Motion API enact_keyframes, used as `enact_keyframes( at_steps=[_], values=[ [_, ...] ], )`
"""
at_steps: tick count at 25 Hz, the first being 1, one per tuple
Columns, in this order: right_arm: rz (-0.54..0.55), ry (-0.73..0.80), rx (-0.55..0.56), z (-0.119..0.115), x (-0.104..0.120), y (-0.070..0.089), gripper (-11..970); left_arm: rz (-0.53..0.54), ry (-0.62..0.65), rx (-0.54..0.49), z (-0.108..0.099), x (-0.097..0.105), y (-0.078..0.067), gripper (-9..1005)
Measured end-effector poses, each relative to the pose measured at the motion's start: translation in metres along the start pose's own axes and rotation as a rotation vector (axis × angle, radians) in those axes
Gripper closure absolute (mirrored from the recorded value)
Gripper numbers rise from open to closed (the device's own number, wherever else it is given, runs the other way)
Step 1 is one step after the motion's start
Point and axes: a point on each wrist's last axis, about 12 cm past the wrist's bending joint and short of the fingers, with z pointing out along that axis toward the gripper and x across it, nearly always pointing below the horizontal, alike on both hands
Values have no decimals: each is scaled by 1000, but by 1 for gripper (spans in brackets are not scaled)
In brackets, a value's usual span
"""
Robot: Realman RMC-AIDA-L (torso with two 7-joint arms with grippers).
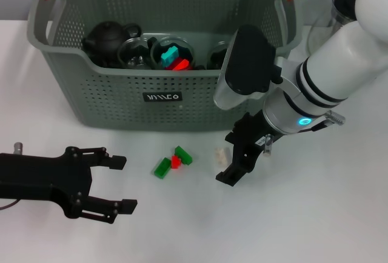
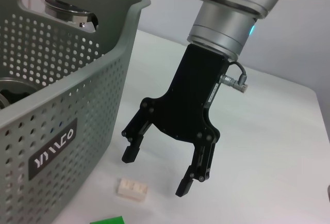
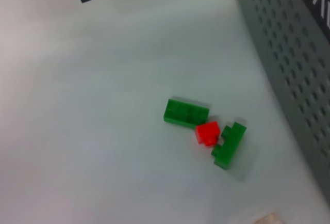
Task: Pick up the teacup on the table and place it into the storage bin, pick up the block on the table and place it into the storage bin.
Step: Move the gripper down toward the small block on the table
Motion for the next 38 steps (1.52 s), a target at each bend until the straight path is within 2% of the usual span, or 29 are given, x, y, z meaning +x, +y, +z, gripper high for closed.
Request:
enact_keyframes(
  at_steps=[14,34,38],
  values=[
    [-72,-20,14,7,2,-2,12,-11,-2,3,0,0,0,79],
    [-30,-78,-9,20,8,-3,21,-10,-3,3,1,-1,0,79],
    [-26,-75,-11,21,9,-3,139,-11,-3,3,1,-1,0,79]
  ],
)
